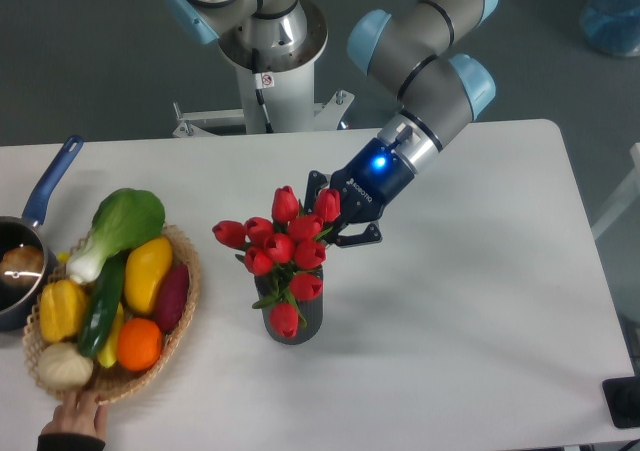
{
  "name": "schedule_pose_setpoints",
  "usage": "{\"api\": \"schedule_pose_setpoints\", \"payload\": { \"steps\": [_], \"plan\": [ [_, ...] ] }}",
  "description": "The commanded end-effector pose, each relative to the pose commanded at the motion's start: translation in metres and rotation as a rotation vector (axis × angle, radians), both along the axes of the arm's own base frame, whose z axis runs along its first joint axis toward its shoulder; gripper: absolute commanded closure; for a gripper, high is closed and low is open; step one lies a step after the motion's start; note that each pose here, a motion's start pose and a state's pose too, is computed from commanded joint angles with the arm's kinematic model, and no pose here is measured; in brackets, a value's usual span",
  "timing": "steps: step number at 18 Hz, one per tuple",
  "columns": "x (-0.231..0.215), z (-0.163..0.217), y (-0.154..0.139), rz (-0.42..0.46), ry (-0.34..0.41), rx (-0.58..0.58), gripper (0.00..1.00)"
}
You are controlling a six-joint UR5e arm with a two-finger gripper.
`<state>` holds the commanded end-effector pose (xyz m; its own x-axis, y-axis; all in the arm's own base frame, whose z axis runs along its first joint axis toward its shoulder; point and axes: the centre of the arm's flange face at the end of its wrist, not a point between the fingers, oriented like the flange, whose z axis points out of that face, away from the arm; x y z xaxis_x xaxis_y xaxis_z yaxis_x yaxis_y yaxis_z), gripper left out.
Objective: Pick up the flowers from the vase
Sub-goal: 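Lift the gripped tulips straight up out of the dark vase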
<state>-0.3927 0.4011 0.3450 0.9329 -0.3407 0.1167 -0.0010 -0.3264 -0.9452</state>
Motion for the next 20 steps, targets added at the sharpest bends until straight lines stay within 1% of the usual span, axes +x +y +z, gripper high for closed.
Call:
{"api": "schedule_pose_setpoints", "payload": {
  "steps": [8,10,14,20],
  "plan": [
    [0.008,0.045,-0.008,0.043,-0.045,0.031,0.91],
    [0.003,0.059,-0.012,0.061,-0.056,0.058,0.94],
    [-0.007,0.081,-0.016,0.086,-0.091,0.09,0.94],
    [-0.017,0.101,-0.031,0.122,-0.105,0.134,0.94]
  ]
}}
